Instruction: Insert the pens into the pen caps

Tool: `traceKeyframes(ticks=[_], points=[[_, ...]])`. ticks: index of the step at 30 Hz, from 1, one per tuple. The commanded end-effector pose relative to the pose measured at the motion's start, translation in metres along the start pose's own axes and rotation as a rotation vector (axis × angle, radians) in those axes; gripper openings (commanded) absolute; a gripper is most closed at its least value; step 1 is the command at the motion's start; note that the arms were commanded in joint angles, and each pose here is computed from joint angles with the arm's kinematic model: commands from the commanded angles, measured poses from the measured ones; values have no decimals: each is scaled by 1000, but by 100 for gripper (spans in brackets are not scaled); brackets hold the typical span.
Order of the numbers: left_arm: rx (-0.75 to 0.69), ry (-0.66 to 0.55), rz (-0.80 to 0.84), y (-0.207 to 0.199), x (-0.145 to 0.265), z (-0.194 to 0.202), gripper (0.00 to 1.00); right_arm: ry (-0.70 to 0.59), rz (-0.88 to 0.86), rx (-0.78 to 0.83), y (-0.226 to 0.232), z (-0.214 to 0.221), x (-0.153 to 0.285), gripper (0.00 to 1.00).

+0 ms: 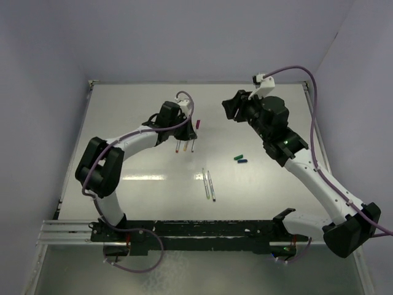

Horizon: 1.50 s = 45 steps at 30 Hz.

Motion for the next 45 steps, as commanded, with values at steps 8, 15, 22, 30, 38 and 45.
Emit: traceKeyframes(ticks=[8,15,22,30,38,45], points=[[-7,74,-145,25,-37,-22,2,76,250,-11,-41,31,12,50],[-13,149,-158,32,-53,-12,5,100,255,-28,-44,40,3,50],[3,180,-161,36,-64,-3,8,148,254,-40,-46,55,-9,50],[49,194,-144,36,-75,2,14,202,246,-48,-48,70,-20,50],[81,176,-126,32,-76,-2,34,258,238,-41,-52,85,-25,50],[62,108,-132,24,-58,-25,42,299,221,-24,-53,93,-26,49]])
Point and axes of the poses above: each gripper's point midway between its finger pads, its own x axis back along the fingers, its own y axis along the line the jaws close on, z = x × y, the point moved 6 cm from there along x, back along the fingers, and after that the axes turned 12 degrees about -x, right-handed, at the moved point
